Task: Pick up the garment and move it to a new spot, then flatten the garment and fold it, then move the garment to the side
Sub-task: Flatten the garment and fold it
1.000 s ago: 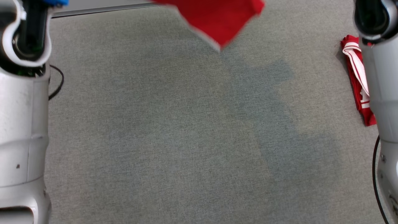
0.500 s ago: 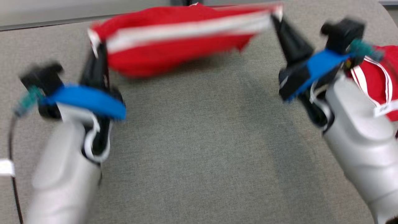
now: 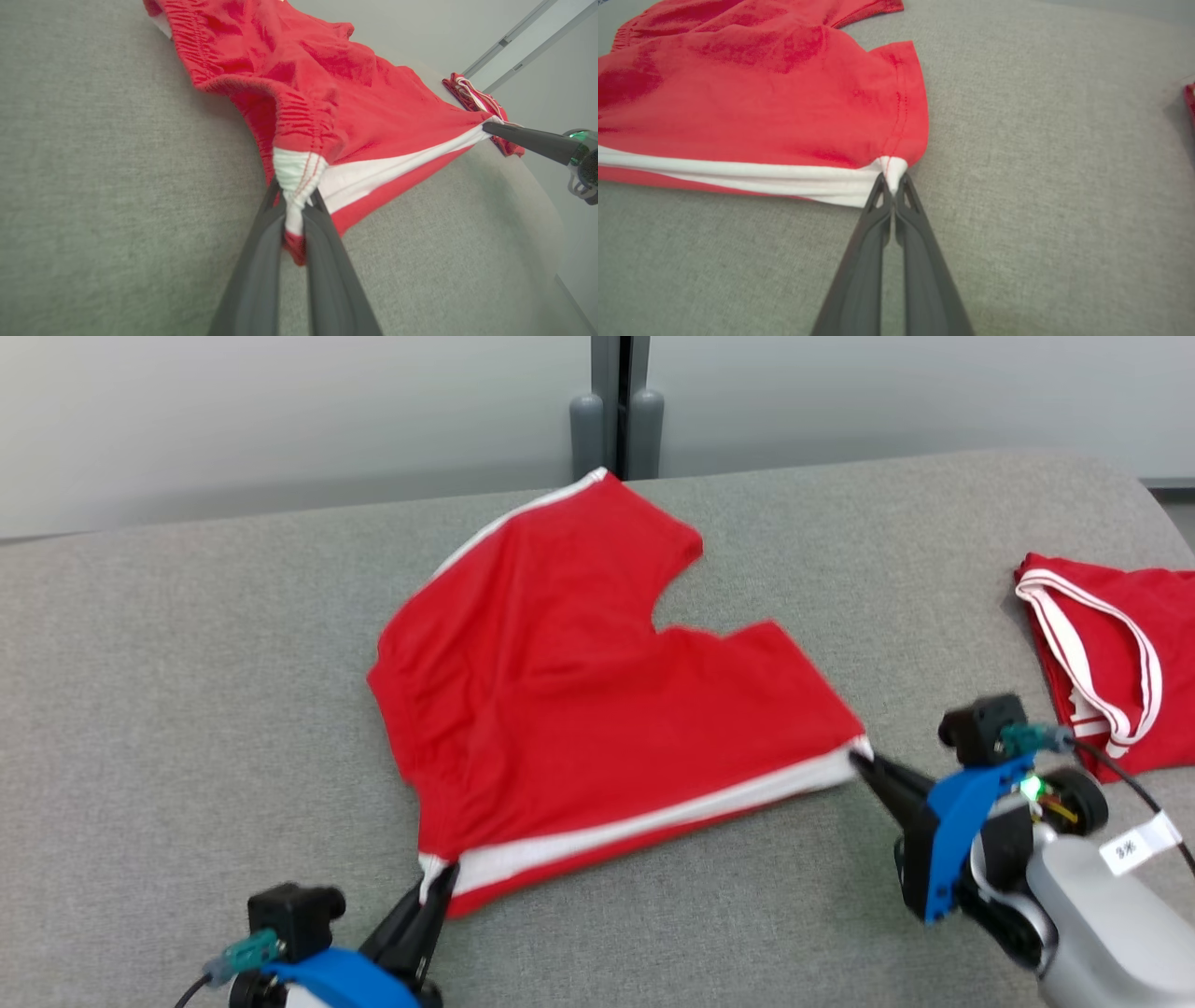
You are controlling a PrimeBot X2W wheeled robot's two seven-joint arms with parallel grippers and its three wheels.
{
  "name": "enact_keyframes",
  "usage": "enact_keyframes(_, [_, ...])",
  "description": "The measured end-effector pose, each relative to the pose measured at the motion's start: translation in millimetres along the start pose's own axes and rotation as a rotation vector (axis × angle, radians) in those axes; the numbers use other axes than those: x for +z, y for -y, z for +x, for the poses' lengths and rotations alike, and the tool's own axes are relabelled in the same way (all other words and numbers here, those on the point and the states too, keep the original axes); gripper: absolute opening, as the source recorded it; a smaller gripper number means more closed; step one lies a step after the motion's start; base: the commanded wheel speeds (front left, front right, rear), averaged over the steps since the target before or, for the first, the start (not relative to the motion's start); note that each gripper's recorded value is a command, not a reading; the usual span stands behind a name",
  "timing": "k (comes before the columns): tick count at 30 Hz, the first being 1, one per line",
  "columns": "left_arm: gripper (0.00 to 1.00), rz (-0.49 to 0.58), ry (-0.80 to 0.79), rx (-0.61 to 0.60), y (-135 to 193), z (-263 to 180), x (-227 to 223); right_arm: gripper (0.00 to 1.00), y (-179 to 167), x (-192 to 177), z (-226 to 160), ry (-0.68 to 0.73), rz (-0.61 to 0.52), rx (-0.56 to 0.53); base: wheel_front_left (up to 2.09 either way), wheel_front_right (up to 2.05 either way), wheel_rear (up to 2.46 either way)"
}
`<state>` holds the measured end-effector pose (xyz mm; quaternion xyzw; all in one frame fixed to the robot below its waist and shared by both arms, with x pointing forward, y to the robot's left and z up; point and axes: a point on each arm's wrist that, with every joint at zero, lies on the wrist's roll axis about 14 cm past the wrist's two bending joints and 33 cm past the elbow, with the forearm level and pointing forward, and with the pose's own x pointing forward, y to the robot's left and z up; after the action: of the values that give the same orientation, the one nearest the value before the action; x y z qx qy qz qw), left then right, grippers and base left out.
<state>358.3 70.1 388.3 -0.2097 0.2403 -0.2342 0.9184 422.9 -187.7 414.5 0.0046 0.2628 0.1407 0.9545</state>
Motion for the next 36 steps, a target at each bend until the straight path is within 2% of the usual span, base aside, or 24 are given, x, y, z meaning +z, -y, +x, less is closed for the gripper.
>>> enact_keyframes(5, [0.0,0.02,-0.125,-0.051,10.9,-39.1,-19.6,0.0,-12.8,-28.2,-36.8,-0.139,-0.001,0.043,0.0,0.0,0.0])
enact_keyframes(10, [0.0,-0.074,-0.193,-0.08,34.5,-71.8,-25.7,0.0,-13.5,-35.4,-84.5,-0.217,0.012,0.029,0.0,0.0,0.0])
enact_keyframes(14, [0.0,-0.115,-0.16,-0.104,53.3,-84.8,-4.7,0.0,-14.4,2.2,-112.4,-0.125,-0.036,-0.033,0.0,0.0,0.0])
enact_keyframes(17, [0.0,-0.143,-0.092,-0.134,64.8,-84.3,18.2,0.0,-22.5,26.5,-119.1,-0.064,-0.061,-0.041,0.0,0.0,0.0])
enact_keyframes(20, [0.0,-0.134,-0.053,-0.138,66.1,-77.6,32.6,0.0,-30.1,47.1,-111.9,-0.022,-0.1,-0.022,0.0,0.0,0.0])
enact_keyframes(25, [0.0,-0.149,0.007,-0.116,58.8,-58.2,49.3,0.0,-31.9,76.4,-78.8,0.02,-0.167,0.01,0.0,0.0,0.0])
enact_keyframes(36, [0.0,-0.261,0.129,0.063,10.5,-7.5,71.9,0.0,-37.3,118.5,19.6,0.027,-0.261,0.101,0.0,0.0,0.0])
